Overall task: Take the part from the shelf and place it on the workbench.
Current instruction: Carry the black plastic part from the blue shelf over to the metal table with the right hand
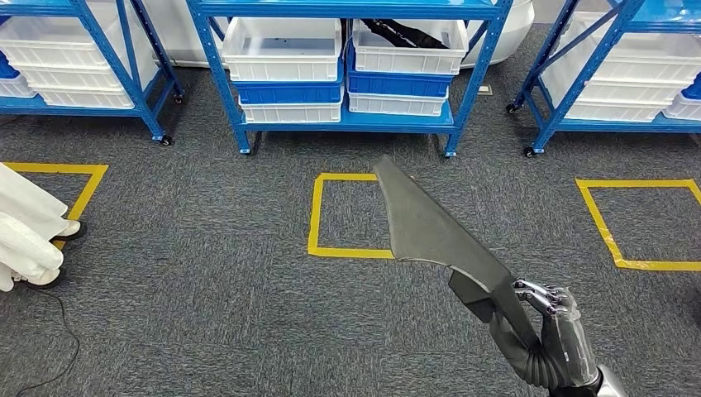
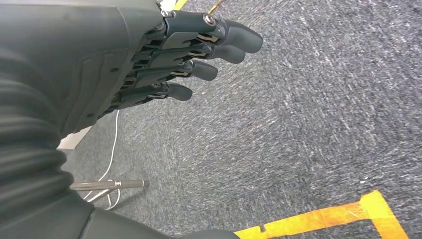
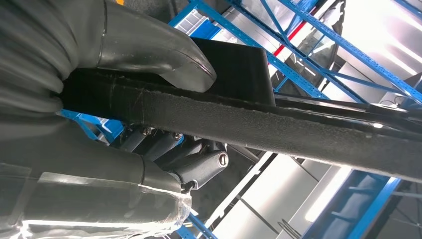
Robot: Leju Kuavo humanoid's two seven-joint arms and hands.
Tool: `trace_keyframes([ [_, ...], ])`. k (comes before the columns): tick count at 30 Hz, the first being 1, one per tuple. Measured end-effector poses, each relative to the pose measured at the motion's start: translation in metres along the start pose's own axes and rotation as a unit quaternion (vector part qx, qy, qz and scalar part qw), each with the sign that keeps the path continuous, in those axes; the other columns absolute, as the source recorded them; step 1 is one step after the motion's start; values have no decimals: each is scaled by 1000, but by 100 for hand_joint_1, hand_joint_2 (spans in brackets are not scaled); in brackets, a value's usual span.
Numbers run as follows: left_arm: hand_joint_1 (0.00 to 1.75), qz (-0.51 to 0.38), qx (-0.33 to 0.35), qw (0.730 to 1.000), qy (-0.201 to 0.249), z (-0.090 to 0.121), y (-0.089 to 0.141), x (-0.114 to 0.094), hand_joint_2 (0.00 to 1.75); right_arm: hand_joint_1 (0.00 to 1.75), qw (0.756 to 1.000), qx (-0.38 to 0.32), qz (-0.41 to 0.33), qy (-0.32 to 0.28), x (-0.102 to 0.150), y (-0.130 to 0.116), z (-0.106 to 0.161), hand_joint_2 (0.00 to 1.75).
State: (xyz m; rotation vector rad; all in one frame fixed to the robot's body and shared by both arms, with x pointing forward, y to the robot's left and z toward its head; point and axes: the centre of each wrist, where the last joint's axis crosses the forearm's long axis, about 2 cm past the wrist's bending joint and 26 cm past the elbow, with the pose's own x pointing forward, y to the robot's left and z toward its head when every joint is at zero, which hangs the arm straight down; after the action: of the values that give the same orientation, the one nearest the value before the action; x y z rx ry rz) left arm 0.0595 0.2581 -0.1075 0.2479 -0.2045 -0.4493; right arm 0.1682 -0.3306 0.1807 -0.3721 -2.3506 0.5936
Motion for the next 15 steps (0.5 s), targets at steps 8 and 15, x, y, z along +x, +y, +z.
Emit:
trace_keyframes([
  [8, 0, -2, 1, 1000, 3, 0, 2, -2, 175, 175, 1000, 7, -1, -3, -4, -9, 1, 175],
  [15, 0, -12, 3, 1000, 3, -1, 3, -3, 175, 175, 1000, 10, 13, 3, -7, -20, 7, 175],
])
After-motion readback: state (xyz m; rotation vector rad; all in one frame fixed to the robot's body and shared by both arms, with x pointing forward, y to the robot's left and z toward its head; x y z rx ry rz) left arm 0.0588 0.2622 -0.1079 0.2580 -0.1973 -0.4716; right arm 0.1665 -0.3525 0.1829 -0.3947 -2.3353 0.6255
